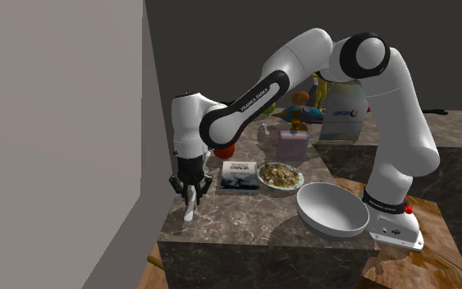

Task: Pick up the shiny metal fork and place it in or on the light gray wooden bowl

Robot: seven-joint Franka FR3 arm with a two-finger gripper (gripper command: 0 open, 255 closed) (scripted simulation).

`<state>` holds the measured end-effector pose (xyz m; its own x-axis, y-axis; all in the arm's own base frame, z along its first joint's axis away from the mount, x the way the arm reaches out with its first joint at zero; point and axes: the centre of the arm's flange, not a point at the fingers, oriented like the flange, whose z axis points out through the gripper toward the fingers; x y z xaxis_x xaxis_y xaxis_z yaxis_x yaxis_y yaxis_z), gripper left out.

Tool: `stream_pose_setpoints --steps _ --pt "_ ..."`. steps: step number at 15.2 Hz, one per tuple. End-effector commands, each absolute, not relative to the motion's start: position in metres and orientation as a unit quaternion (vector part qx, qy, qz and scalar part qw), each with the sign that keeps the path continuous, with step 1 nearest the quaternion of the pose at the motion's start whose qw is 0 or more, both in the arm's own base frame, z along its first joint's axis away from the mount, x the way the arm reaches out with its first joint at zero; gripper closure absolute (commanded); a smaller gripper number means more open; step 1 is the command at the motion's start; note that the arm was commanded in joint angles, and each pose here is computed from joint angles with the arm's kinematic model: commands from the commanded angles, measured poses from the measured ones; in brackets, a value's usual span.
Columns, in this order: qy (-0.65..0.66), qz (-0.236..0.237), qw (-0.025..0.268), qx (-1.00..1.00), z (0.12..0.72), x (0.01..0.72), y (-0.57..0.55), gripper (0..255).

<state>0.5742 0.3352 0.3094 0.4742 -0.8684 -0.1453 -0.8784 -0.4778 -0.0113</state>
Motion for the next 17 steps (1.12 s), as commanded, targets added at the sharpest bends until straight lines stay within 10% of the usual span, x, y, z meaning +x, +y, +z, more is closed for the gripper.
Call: stream_pose_setpoints --steps 1,17 --pt "0.509 0.06 0.042 -0.858 0.31 0.574 0.335 255" --pt "0.509 0.06 0.042 -0.858 0.394 0.574 0.335 255"
